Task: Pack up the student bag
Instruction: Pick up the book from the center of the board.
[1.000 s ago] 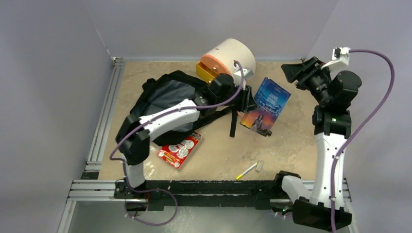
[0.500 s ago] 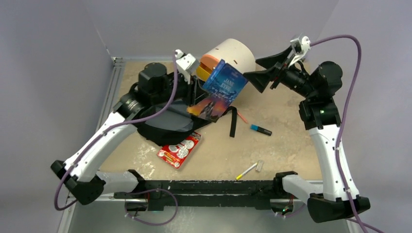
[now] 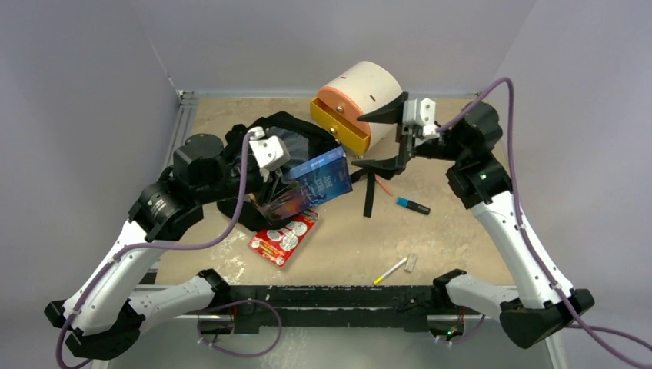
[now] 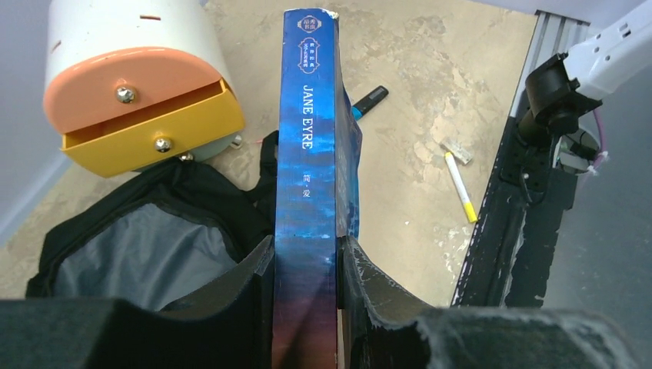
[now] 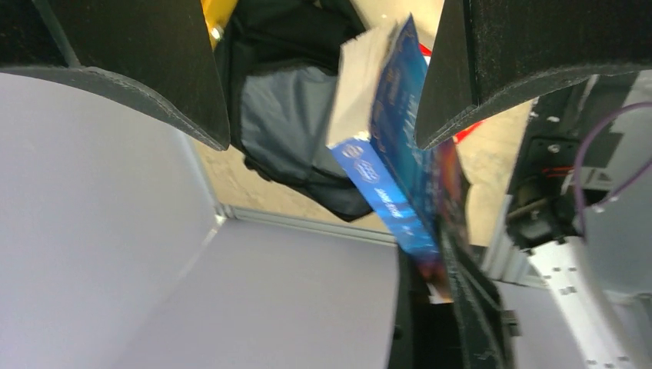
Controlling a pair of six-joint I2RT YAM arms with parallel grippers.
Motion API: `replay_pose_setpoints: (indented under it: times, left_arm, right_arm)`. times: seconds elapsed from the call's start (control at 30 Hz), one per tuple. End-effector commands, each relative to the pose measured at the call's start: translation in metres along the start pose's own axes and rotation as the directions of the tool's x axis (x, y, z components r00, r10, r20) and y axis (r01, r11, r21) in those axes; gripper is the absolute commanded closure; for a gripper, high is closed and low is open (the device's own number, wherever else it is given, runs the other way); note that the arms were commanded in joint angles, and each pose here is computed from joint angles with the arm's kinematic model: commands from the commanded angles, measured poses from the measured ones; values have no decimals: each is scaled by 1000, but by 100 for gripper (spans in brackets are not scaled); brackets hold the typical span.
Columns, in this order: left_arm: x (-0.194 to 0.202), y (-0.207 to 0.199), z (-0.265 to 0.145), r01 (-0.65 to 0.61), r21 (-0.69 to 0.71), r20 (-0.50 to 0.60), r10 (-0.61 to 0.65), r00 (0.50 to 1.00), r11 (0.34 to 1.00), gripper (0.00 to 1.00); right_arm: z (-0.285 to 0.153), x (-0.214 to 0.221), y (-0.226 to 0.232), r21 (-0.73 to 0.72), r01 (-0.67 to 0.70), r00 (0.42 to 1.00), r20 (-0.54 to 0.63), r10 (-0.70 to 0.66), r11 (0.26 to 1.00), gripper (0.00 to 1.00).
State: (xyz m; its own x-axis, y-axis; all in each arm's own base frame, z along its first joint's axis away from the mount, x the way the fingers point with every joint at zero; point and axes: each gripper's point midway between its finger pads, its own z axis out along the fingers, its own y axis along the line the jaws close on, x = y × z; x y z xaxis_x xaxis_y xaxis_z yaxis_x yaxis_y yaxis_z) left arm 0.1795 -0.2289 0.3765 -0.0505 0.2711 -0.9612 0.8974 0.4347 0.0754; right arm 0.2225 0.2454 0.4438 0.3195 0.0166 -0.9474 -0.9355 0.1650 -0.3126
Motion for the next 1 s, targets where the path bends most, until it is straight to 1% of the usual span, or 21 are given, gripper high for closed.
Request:
replay_pose_setpoints:
  times: [0.0,0.07,0.17,0.37,0.43,0.47,0.73,0.8,0.93,0.97]
  left_arm:
    - [-65,4,-18,-182,-47,225,188,956,982,100]
    - [-66,1,-19,-198,-34,231,201,952,980,100]
    - [-69,-1,-20,-221,-24,245,220,944,975,100]
    - [-77,-14,-29,-270,20,290,253,923,963,100]
    - [-79,-19,-32,-282,33,303,259,917,959,100]
    - [-80,-20,-33,-285,37,307,261,915,958,100]
    - [-90,-25,-42,-300,32,348,270,898,954,100]
    - [-90,-25,-42,-300,34,350,270,897,953,100]
    - [-88,-25,-38,-296,47,345,263,901,954,100]
    - [-87,-25,-36,-293,49,342,260,903,955,100]
  right_arm:
    - [18,-5,32,-163,81,996,57,-73,983,8]
    - [28,7,43,-216,41,998,55,-30,975,8]
    - [38,22,51,-244,-16,998,49,28,970,7]
    - [40,37,57,-249,-63,996,52,78,966,6]
    - [40,44,58,-255,-84,994,39,98,963,8]
    - [40,47,60,-260,-96,994,34,108,961,10]
    - [33,69,84,-341,-168,984,-5,177,925,41]
    - [32,71,89,-361,-171,983,-6,182,917,44]
    - [30,68,95,-398,-171,982,8,189,901,60]
    - [29,65,97,-406,-169,981,15,191,898,61]
